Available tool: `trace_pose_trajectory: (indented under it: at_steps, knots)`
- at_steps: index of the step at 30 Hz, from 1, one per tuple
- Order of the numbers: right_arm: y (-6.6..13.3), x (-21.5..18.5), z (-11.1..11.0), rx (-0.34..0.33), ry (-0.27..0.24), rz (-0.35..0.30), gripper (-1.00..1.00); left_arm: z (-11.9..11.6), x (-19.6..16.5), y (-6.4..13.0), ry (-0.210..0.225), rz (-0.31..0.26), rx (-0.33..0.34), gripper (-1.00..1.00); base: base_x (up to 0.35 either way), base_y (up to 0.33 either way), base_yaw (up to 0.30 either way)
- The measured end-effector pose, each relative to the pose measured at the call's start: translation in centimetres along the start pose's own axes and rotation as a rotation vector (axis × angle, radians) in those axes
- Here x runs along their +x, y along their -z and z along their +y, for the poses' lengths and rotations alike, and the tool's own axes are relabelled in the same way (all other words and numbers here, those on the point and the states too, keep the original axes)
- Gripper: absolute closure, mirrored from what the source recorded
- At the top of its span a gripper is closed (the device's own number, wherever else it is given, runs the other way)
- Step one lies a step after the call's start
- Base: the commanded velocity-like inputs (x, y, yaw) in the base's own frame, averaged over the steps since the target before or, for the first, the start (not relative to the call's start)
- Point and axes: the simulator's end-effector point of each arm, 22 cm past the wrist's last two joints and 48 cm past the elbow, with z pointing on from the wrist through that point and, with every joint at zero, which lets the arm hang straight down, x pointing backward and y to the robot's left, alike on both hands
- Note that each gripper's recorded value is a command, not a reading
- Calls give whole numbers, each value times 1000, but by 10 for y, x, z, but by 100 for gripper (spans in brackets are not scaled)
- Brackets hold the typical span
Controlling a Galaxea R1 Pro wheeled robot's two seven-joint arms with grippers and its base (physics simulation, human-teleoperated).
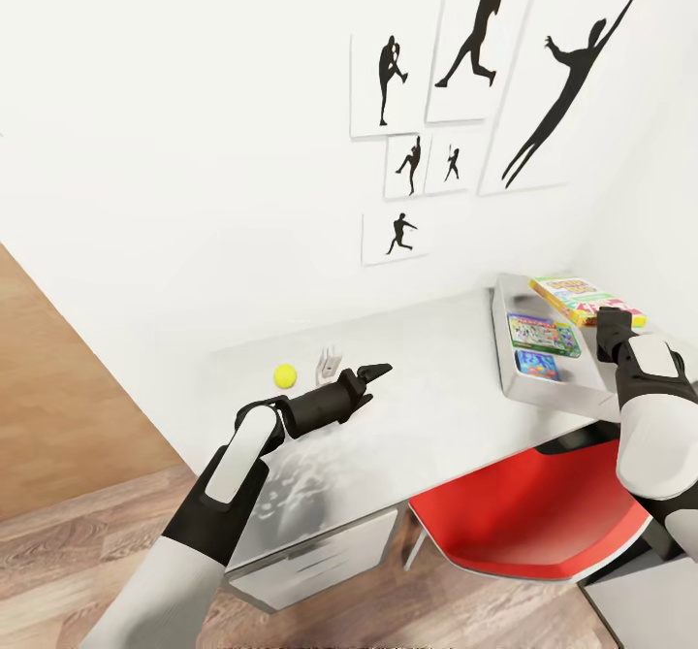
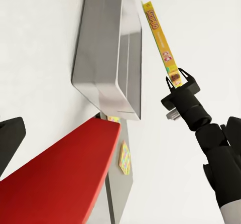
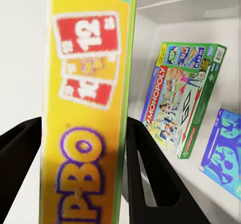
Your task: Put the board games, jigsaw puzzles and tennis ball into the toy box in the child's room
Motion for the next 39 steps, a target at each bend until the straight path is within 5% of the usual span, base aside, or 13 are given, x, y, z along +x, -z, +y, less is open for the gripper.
trace_pose_trajectory:
  at_steps: [39]
  knots:
    - [-20, 14, -39, 55, 30, 6, 100, 33, 9, -11, 49, 25, -27, -100, 0, 0, 0]
